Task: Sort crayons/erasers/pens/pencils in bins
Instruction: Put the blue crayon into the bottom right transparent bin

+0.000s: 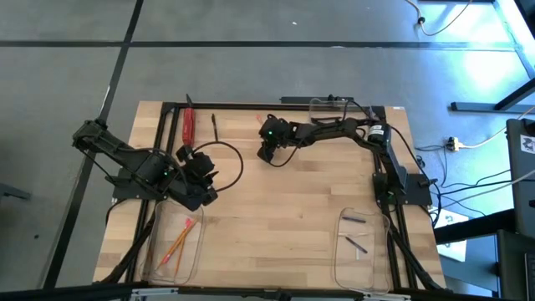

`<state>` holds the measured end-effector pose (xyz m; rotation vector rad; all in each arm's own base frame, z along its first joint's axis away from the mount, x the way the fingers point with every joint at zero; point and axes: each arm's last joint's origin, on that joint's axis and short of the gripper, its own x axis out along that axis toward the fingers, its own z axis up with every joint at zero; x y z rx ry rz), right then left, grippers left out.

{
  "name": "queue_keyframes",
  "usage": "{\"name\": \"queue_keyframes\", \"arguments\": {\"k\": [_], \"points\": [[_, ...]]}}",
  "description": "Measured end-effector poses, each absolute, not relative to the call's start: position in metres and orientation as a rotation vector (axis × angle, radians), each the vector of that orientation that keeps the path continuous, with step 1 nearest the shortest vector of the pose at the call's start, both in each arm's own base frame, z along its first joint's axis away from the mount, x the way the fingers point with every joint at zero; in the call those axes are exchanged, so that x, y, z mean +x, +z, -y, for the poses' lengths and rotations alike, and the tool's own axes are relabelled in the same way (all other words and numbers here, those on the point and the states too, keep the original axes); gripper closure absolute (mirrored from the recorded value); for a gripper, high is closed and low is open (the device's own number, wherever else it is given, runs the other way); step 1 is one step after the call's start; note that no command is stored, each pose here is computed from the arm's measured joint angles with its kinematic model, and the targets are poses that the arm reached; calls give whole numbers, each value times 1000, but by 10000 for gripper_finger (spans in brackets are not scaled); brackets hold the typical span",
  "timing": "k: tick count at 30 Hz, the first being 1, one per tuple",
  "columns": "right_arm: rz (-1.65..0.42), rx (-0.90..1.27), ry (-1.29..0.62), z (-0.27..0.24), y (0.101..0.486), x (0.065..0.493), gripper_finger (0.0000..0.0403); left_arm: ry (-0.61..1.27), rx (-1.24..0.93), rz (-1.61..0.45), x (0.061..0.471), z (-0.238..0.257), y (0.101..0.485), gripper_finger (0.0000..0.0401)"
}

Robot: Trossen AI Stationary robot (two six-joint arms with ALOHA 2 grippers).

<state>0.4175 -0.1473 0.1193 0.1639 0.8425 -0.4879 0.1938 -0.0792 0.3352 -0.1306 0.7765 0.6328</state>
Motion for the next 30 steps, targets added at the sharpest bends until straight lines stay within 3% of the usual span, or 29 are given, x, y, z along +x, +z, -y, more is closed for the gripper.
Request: {"name": "queue_keyframes", "arguments": {"k": [13, 18, 26, 30], "points": [[-814, -11, -677, 136, 131, 425, 265, 644, -130, -781, 194, 77, 335, 299], [-807, 99, -593, 138, 128, 425, 265, 655, -135, -783, 195, 75, 335, 299], [-819, 143, -668, 150, 125, 419, 265, 656, -136, -785, 195, 74, 335, 299], [-837, 219, -610, 156, 123, 416, 265, 657, -134, -787, 195, 74, 335, 299]]}}
